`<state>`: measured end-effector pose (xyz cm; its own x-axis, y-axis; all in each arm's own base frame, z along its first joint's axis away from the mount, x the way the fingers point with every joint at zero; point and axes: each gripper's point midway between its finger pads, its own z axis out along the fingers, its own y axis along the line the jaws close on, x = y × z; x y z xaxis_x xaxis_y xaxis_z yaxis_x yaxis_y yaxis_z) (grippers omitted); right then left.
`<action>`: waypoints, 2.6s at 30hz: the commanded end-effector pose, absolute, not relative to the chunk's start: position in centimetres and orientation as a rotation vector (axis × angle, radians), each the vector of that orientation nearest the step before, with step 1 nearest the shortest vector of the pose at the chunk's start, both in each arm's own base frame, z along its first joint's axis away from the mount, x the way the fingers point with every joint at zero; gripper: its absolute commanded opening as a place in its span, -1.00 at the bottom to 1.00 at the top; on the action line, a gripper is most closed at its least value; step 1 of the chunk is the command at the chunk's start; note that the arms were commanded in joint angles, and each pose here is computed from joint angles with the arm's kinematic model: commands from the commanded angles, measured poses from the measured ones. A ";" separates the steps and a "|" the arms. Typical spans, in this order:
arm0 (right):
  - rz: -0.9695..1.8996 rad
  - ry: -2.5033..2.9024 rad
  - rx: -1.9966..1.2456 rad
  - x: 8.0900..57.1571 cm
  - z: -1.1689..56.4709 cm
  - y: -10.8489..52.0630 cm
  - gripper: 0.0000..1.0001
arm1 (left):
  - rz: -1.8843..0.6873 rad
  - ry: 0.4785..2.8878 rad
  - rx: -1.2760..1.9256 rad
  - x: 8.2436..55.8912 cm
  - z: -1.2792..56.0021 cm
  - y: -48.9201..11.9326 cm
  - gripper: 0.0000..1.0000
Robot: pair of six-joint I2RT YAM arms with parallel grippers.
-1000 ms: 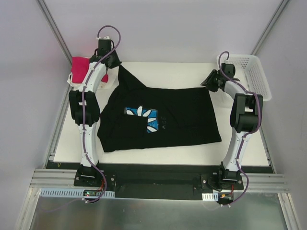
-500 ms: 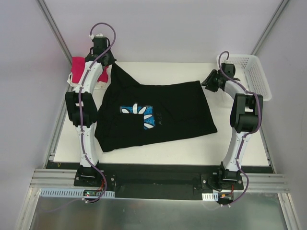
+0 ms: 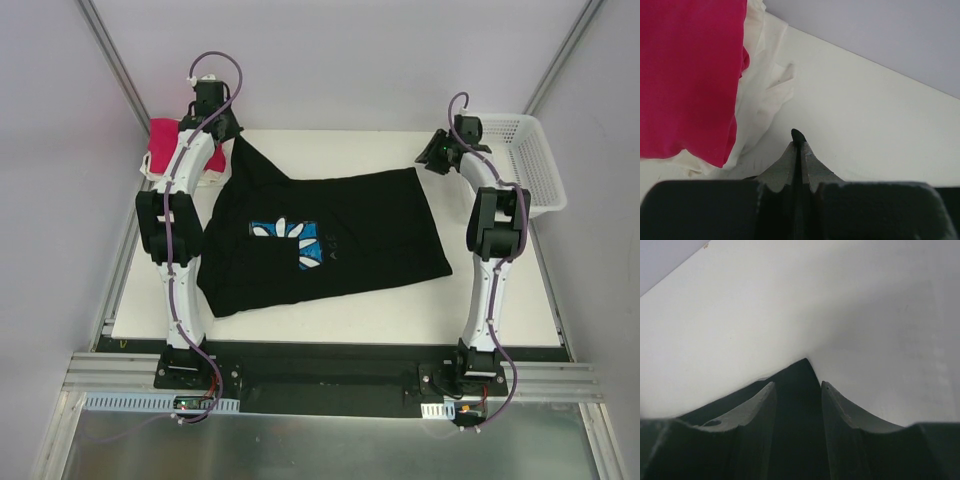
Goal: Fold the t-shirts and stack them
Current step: Grap the side of the flattened tshirt furthest away from the robot with both arms
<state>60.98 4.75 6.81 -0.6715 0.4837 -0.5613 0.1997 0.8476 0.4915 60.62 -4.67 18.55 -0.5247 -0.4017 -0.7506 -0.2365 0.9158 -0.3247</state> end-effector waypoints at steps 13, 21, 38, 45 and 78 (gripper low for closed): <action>0.511 2.340 0.484 62.3 4.4 7.4 -0.12 | -0.255 2.059 -0.438 60.6 22.5 -4.6 -1.00; 0.533 2.330 0.504 63.1 3.9 7.7 -0.12 | -0.250 2.072 -0.433 60.4 22.0 -4.5 -1.00; 0.546 2.341 0.523 62.1 3.7 7.8 -0.22 | -0.249 2.070 -0.422 60.7 22.1 -4.6 -1.00; 0.522 2.371 0.537 60.1 2.9 6.9 -0.18 | -0.245 2.074 -0.417 60.7 21.9 -4.6 -1.00; 0.495 2.345 0.564 60.7 4.4 5.9 -0.98 | -0.239 2.081 -0.409 61.1 20.9 -4.5 -1.00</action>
<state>60.57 6.39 3.00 -0.6883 0.5092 -0.5166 0.2446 0.8334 0.4956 60.82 -4.70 18.44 -0.5198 -0.3961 -0.7569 -0.2268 0.9182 -0.3247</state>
